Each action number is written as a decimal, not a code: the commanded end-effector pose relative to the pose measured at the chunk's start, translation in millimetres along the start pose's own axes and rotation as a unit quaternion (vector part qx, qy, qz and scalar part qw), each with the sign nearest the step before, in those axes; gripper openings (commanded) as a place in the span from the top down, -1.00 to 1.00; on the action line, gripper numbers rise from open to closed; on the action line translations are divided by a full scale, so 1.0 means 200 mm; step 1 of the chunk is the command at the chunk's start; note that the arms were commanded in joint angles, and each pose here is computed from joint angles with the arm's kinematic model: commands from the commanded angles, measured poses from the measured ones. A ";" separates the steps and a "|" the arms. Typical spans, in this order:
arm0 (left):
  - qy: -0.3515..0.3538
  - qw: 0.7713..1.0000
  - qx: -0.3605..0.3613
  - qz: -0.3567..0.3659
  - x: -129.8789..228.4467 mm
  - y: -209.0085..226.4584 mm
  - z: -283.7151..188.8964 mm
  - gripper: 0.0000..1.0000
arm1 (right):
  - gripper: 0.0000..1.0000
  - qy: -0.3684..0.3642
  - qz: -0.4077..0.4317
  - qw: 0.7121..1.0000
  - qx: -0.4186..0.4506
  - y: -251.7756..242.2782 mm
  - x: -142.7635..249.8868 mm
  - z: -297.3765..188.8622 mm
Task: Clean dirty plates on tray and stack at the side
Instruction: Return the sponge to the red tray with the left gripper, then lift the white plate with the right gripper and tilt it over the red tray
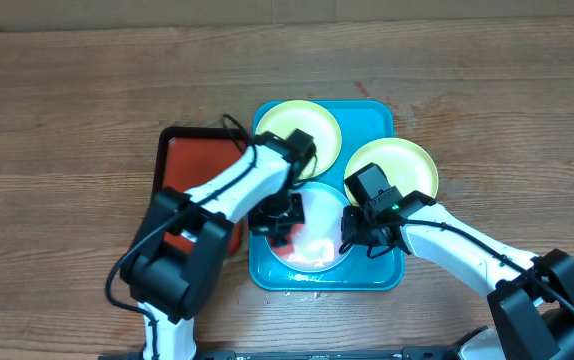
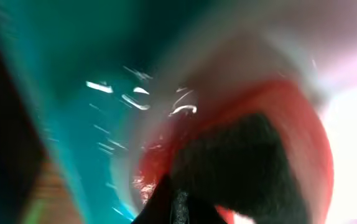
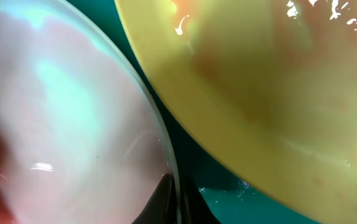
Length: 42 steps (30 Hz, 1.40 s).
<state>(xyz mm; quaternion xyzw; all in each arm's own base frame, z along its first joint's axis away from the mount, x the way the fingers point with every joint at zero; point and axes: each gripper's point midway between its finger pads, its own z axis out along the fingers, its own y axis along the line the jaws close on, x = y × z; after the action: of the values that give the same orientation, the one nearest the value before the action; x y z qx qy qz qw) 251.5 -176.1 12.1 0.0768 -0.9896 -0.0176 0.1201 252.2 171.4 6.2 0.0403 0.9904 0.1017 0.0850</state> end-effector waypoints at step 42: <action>-0.204 0.972 0.084 -0.086 -0.24 0.72 -0.73 -0.77 | 0.92 -0.012 -0.084 0.996 0.040 0.12 -0.21 -0.34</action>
<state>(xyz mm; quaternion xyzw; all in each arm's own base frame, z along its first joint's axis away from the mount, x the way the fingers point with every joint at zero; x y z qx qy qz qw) 291.3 -27.2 90.6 0.1752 -0.9843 0.0181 -0.0147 248.6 160.4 40.0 0.0114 0.9979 0.0454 0.0446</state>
